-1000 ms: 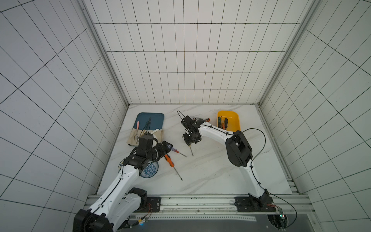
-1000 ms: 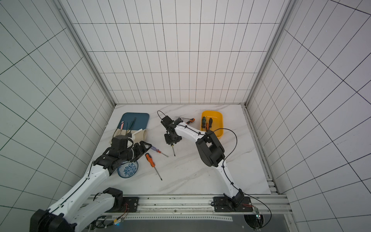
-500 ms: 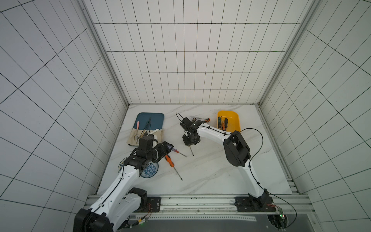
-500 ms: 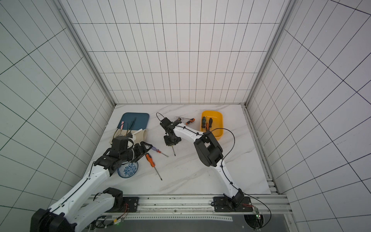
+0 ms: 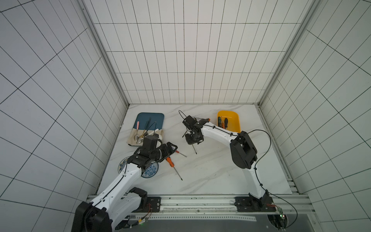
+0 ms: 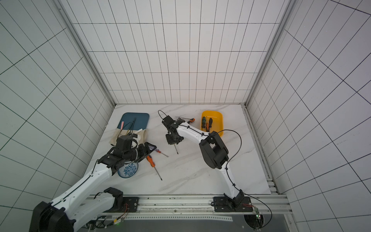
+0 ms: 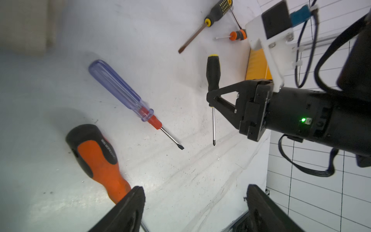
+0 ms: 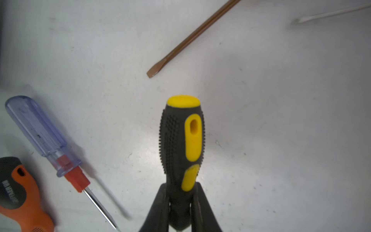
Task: Put the screwdriver on the desktop into the storage box
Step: Pick up the screwdriver from the center of the board, then place the screwdriver in the storage box.
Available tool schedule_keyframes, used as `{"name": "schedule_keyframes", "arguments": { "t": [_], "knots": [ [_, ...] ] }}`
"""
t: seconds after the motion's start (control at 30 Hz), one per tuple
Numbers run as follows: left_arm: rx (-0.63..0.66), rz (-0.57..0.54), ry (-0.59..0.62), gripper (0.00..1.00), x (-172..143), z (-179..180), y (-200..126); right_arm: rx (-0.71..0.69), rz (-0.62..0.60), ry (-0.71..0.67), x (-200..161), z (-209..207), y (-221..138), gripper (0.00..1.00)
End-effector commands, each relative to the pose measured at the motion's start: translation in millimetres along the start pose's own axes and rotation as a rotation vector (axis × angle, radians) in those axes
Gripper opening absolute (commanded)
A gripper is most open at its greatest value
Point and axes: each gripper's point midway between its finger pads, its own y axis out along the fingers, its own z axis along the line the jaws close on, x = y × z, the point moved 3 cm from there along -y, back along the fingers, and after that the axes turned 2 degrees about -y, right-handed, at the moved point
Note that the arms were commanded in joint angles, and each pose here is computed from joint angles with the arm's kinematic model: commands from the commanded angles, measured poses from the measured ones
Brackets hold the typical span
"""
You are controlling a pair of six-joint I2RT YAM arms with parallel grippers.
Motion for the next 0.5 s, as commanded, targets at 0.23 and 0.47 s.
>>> {"name": "schedule_keyframes", "arguments": {
  "t": [0.23, 0.47],
  "knots": [
    [-0.074, 0.055, 0.148, 0.83, -7, -64, 37, -0.063, -0.111, 0.122, -4, -78, -64, 0.12],
    [-0.075, 0.135, 0.203, 0.83, -24, -81, 60, -0.098, -0.155, 0.21, -6, -123, -87, 0.12]
  ]
}}
